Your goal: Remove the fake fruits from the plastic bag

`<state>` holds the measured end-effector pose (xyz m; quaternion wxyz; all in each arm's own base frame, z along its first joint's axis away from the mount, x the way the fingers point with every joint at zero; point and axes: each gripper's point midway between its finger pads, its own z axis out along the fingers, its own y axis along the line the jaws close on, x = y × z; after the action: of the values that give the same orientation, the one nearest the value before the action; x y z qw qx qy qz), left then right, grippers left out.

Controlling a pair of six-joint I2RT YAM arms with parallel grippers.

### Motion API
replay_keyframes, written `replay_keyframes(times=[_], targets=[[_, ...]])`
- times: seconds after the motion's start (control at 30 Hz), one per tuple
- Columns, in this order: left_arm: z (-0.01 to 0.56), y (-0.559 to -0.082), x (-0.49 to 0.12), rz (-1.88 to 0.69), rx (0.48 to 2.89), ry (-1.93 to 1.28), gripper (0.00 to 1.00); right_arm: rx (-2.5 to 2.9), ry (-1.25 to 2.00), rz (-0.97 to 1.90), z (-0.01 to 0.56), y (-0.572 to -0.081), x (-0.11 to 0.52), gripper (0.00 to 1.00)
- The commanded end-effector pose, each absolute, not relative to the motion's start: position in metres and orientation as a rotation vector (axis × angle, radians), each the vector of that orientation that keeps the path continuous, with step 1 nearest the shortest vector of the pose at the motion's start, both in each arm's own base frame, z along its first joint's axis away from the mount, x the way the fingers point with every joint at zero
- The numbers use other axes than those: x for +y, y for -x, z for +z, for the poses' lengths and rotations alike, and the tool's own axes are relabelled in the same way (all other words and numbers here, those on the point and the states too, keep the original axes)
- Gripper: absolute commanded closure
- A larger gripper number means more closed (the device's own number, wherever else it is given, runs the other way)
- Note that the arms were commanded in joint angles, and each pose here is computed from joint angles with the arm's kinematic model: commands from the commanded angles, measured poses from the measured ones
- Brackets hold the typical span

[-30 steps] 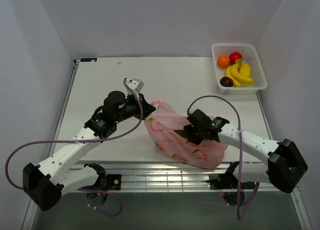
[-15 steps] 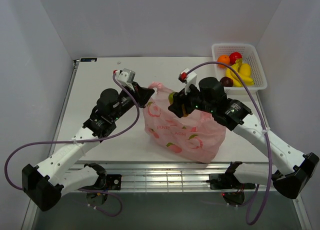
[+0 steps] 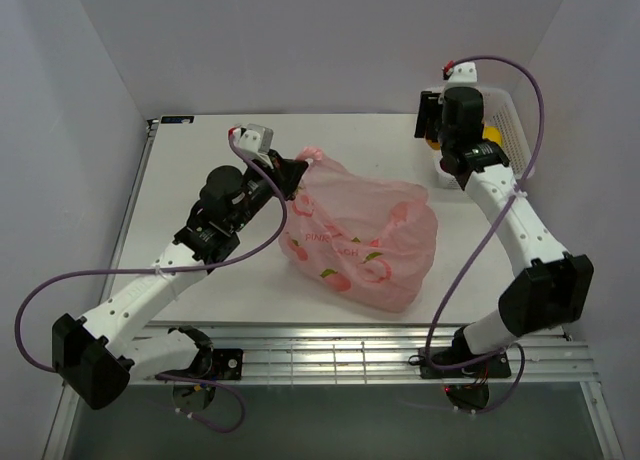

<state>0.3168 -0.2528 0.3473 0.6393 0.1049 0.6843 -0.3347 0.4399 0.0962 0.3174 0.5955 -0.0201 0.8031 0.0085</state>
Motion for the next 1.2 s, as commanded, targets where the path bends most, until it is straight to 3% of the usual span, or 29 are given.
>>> replay_keyframes(times=[0.0, 0.13, 0.2, 0.23, 0.27, 0.67, 0.8, 0.87, 1.03, 1.07, 1.1, 1.17], targets=[[0.374, -0.313, -0.244, -0.744, 1.494, -0.224, 1.00, 1.751, -0.158, -0.247, 0.348, -0.489, 0.031, 0.68], [0.373, -0.308, -0.240, -0.740, 1.486, -0.231, 1.00, 1.744, -0.212, -0.435, 0.346, -0.524, -0.005, 0.56], [0.371, -0.308, -0.238, -0.732, 1.491, -0.231, 1.00, 1.737, -0.248, -0.505, 0.344, -0.540, -0.015, 0.31], [0.370, -0.308, -0.238, -0.730, 1.494, -0.230, 1.00, 1.732, -0.289, -0.605, 0.343, -0.537, -0.027, 0.06], [0.369, -0.308, -0.238, -0.730, 1.501, -0.230, 1.00, 1.743, -0.292, -0.648, 0.335, -0.543, -0.027, 0.10], [0.365, -0.312, -0.242, -0.725, 1.523, -0.240, 1.00, 1.707, -0.284, -0.695, 0.347, -0.544, -0.030, 0.10], [0.361, -0.314, -0.245, -0.722, 1.536, -0.249, 1.00, 1.798, -0.058, -0.444, 0.340, -0.551, 0.012, 0.10], [0.358, -0.315, -0.245, -0.719, 1.551, -0.246, 1.00, 1.816, 0.184, -0.102, 0.343, -0.542, 0.072, 0.10], [0.355, -0.316, -0.245, -0.723, 1.555, -0.239, 1.00, 1.600, 0.722, 0.716, 0.355, -0.427, 0.197, 0.10], [0.356, -0.315, -0.246, -0.729, 1.548, -0.242, 1.00, 1.501, 0.761, 0.805, 0.380, -0.389, 0.204, 0.10], [0.356, -0.316, -0.246, -0.729, 1.546, -0.241, 1.00, 1.519, 0.776, 0.905, 0.353, -0.368, 0.211, 0.10], [0.354, -0.316, -0.247, -0.731, 1.545, -0.242, 1.00, 1.346, 0.901, 1.026, 0.379, -0.311, 0.220, 0.10]])
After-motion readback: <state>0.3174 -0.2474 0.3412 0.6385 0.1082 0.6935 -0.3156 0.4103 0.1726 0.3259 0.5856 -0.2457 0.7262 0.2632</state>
